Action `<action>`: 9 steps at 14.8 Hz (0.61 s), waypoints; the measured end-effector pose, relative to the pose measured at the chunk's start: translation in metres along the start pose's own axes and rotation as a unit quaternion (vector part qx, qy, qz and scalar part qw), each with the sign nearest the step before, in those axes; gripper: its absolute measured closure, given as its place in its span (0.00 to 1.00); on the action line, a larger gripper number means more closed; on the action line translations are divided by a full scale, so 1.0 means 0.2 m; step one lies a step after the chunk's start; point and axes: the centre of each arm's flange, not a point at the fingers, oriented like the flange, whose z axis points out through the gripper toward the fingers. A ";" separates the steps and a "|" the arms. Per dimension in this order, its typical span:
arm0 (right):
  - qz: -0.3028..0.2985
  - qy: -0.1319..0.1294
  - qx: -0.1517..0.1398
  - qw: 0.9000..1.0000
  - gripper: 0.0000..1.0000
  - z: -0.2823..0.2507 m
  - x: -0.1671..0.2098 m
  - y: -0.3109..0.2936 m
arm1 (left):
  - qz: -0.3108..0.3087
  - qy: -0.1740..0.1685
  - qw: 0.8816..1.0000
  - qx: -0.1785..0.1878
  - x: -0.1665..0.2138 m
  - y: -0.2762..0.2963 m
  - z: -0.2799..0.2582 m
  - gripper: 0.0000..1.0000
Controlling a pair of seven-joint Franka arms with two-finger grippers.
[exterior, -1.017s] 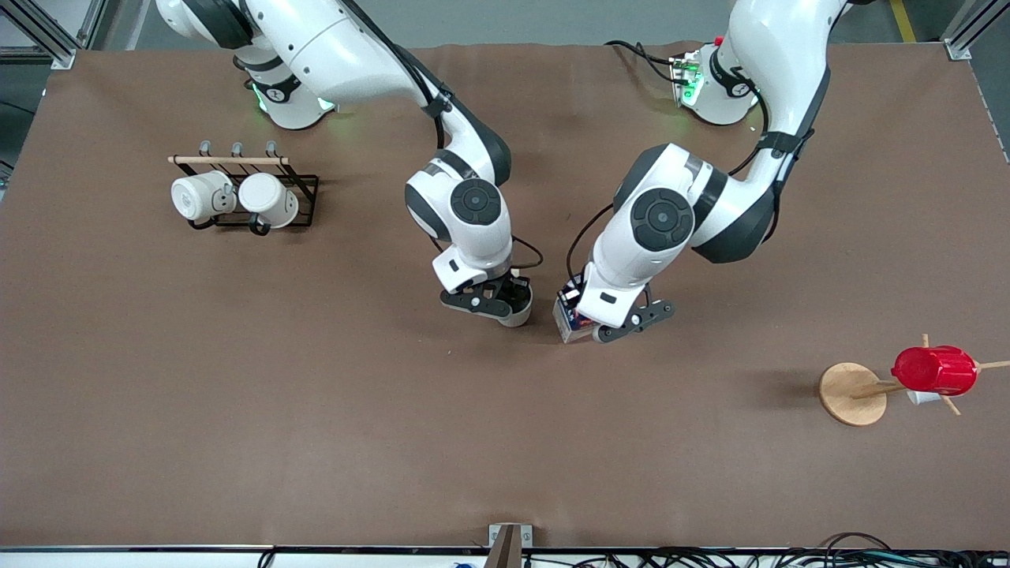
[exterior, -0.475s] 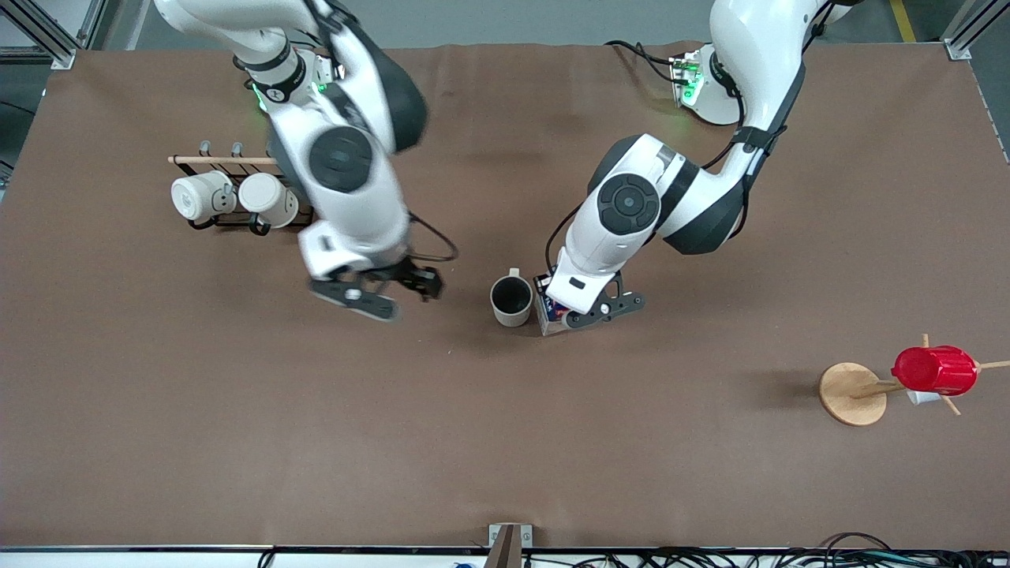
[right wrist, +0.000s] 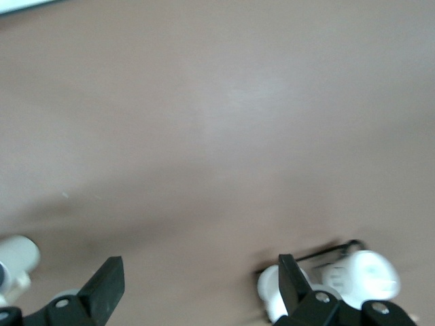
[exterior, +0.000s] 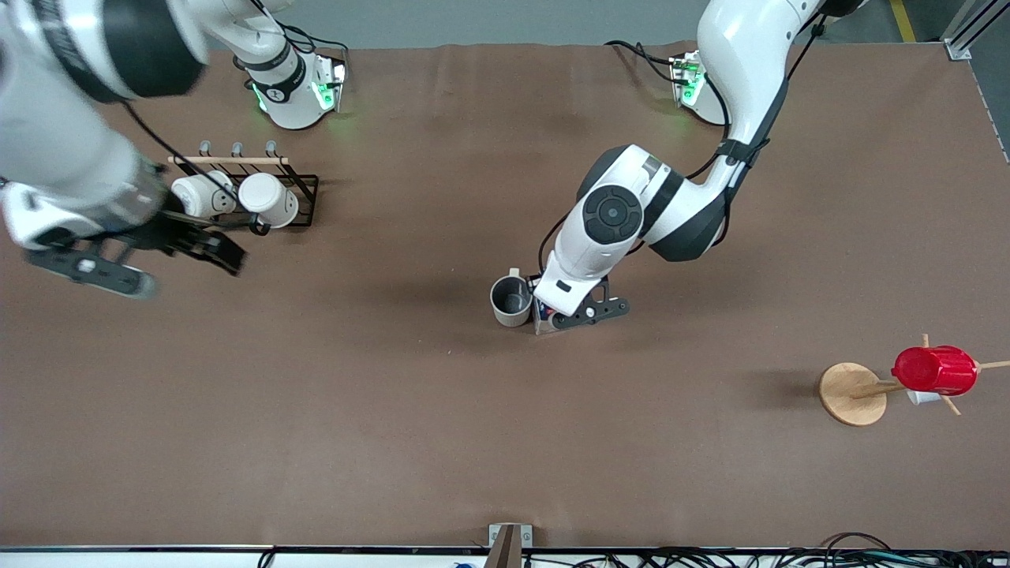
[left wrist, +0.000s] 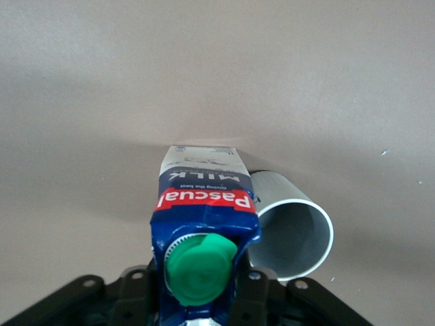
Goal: Place cup and milk on table
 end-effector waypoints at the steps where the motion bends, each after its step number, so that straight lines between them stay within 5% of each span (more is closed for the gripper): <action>1: -0.020 -0.004 -0.002 1.000 0.00 -0.05 -0.01 0.11 | 0.002 -0.001 1.000 0.001 -0.01 0.01 0.01 0.57; 6: -0.085 -0.009 0.002 0.996 0.00 -0.17 -0.03 0.45 | 0.001 0.004 1.000 -0.003 0.00 0.01 -0.02 0.14; 9: -0.090 -0.010 0.008 0.996 0.00 -0.15 -0.03 0.44 | 0.010 0.057 0.998 0.009 0.11 -0.05 -0.18 0.00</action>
